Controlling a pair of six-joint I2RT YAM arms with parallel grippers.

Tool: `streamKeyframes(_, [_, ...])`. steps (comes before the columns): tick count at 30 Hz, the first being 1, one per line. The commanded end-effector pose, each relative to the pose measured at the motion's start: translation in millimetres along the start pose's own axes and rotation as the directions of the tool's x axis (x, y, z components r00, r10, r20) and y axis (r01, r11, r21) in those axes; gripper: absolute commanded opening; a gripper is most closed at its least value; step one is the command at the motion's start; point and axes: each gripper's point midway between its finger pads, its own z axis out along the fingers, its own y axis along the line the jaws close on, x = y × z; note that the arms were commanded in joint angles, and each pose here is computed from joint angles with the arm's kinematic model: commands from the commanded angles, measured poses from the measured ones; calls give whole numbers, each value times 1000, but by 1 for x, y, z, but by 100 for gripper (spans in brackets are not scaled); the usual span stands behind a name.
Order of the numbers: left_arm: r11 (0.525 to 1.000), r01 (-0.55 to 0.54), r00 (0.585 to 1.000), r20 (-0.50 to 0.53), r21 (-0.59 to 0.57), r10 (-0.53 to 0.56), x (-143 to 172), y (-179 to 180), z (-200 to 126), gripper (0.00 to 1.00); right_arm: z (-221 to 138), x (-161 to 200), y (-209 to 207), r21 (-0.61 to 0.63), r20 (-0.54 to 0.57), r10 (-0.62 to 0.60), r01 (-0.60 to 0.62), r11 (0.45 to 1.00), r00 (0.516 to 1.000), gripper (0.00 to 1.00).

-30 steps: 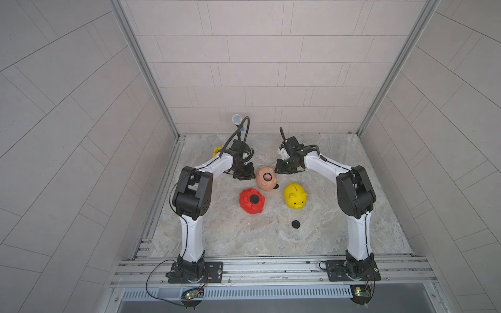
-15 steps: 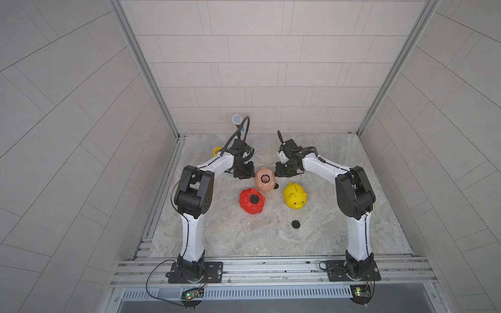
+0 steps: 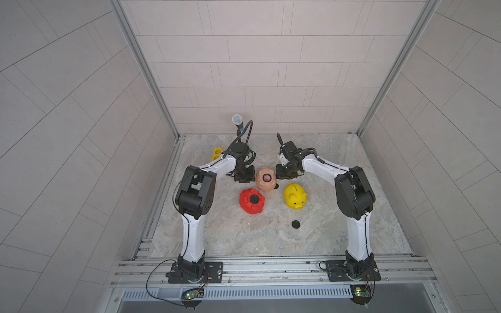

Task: Close piggy banks
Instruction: Adjust the piggy bank at the center of the board, then move the piggy bank to the center of the board.

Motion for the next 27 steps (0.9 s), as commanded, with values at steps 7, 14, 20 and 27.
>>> streamKeyframes(7, [1000, -20, 1000, 2, -18, 20, 14, -1, -11, 34, 2, 15, -6, 35, -50, -35, 36, 999, 998, 29])
streamKeyframes(14, [999, -32, 999, -8, -17, 32, 17, -4, -7, 34, 4, 20, -3, 31, -69, -45, 47, 998, 997, 29])
streamKeyframes(20, [999, -44, 999, -17, 1, 44, 17, -13, -4, 33, 8, 24, -3, 36, -85, -50, 54, 998, 995, 29])
streamKeyframes(27, [999, -53, 998, -30, 0, 53, 17, -18, 3, 33, 11, 26, 0, 37, -98, -54, 58, 998, 994, 29])
